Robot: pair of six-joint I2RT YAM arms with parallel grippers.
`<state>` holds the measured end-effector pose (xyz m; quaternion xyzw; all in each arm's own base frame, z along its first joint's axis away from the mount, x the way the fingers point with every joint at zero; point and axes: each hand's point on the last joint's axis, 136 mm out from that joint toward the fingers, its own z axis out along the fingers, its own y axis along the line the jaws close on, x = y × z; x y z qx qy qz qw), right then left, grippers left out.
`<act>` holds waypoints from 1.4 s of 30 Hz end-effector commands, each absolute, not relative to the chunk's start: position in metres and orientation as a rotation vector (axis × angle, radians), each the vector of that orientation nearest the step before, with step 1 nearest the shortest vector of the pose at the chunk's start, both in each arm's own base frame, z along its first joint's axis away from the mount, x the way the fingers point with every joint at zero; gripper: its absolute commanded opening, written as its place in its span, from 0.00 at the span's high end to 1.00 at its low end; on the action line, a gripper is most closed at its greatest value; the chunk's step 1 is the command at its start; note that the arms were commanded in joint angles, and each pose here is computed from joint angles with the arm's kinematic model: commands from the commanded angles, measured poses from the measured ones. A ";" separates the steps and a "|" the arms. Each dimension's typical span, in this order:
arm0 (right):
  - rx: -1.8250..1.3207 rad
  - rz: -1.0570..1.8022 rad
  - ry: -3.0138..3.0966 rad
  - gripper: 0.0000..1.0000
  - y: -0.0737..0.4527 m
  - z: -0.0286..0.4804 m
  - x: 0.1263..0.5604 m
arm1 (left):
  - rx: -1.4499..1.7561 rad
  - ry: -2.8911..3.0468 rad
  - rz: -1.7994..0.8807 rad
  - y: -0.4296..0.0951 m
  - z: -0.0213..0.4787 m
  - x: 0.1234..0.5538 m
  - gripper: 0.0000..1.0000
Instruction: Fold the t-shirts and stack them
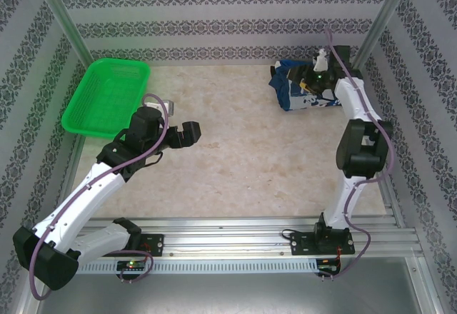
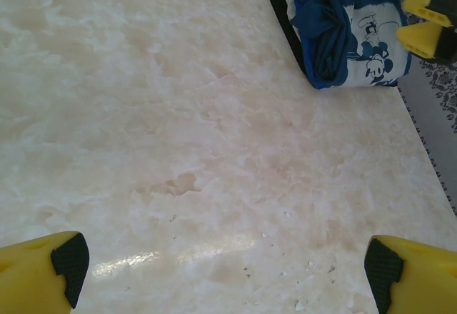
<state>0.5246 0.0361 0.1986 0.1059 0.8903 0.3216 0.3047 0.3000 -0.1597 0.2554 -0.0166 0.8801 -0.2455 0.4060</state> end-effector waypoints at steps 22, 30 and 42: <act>0.200 0.068 1.972 0.02 -0.019 0.138 0.332 | -0.445 1.901 0.065 0.033 0.184 0.304 0.00; 0.155 0.042 1.894 0.02 -0.002 0.123 0.367 | -0.359 1.874 0.227 0.054 0.131 0.304 0.00; 0.099 -0.009 1.876 0.02 0.002 0.127 0.364 | -0.214 1.870 0.071 0.044 0.116 0.376 0.00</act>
